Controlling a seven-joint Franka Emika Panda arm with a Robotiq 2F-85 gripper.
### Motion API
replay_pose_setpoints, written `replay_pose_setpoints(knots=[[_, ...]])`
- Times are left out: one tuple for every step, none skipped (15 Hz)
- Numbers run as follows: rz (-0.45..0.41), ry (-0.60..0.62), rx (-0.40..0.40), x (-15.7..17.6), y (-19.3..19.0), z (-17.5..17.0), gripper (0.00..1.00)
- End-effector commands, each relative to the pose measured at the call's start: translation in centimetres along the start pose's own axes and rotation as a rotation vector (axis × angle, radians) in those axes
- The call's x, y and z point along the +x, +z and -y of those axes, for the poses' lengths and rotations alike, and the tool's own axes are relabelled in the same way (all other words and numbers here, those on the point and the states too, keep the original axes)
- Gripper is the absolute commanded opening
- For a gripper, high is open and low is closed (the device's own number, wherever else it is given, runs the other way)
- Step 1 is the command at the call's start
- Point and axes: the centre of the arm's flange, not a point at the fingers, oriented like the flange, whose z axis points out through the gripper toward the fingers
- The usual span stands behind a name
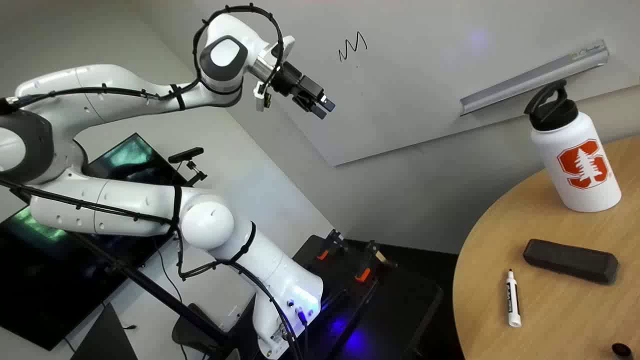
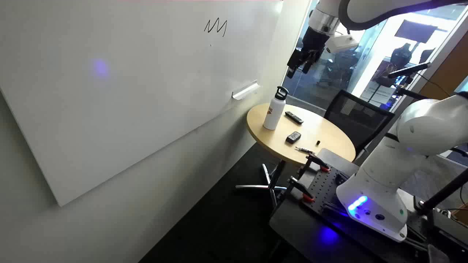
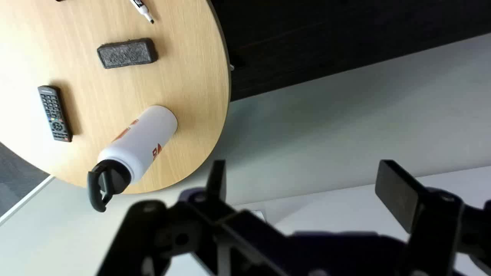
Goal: Move the black eraser to the right
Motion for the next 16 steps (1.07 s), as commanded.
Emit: replay_pose_setpoints(knots=[[0.000,0.000,0.000,0.00,0.00,0.00,1.00],[0.000,0.000,0.000,0.00,0.00,0.00,1.00],[0.000,0.000,0.000,0.00,0.00,0.00,1.00],[0.000,0.000,0.000,0.00,0.00,0.00,1.00],[0.000,0.000,0.000,0.00,0.00,0.00,1.00],[0.000,0.000,0.000,0.00,0.00,0.00,1.00],[0.000,0.000,0.000,0.00,0.00,0.00,1.00],[0.000,0.000,0.000,0.00,0.00,0.00,1.00],[0.000,0.000,0.000,0.00,0.00,0.00,1.00],[0.000,0.000,0.000,0.00,0.00,0.00,1.00],[0.000,0.000,0.000,0.00,0.00,0.00,1.00],[0.000,0.000,0.000,0.00,0.00,0.00,1.00],[0.000,0.000,0.000,0.00,0.00,0.00,1.00],[0.000,0.000,0.000,0.00,0.00,0.00,1.00],[0.000,0.000,0.000,0.00,0.00,0.00,1.00],[-0.001,0.023,-0.006,0.12,0.15,-0.36,1.00]])
